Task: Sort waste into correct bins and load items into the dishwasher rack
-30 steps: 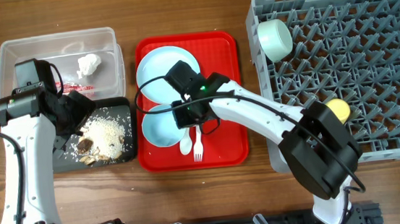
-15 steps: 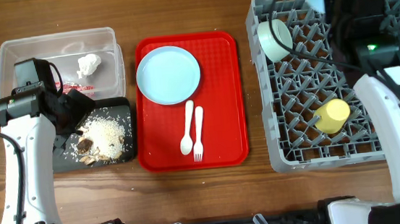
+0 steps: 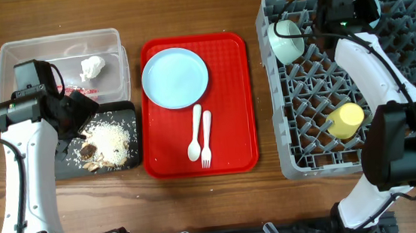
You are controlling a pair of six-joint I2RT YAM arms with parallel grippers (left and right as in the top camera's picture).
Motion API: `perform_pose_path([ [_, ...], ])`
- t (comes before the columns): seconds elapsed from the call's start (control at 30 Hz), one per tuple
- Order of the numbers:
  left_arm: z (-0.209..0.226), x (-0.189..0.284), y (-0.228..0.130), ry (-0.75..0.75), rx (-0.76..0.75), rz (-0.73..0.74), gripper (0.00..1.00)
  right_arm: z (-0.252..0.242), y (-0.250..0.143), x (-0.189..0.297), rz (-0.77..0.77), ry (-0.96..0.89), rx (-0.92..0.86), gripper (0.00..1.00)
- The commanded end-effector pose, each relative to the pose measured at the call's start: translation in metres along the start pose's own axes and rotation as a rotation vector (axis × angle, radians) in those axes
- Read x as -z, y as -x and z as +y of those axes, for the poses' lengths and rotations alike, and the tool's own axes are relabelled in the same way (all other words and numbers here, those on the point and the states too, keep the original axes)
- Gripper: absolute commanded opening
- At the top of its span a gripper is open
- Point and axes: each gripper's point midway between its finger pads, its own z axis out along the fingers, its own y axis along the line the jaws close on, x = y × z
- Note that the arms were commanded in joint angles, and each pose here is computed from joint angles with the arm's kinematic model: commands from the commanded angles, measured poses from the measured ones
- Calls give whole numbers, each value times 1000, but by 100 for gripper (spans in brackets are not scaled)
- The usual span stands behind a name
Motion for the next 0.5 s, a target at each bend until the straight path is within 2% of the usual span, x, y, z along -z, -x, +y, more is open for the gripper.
perform_pose_path([
  [0.0, -1, 6, 3, -20, 15, -18, 100, 20, -3, -5, 5, 54, -36, 4],
  [0.33, -2, 6, 3, -21, 15, -18, 100, 19, 2, -5, -13, 45, -76, 4],
  [0.47, -2, 6, 4, -23, 15, -21, 100, 17, 5, -5, -24, 34, -35, 4],
])
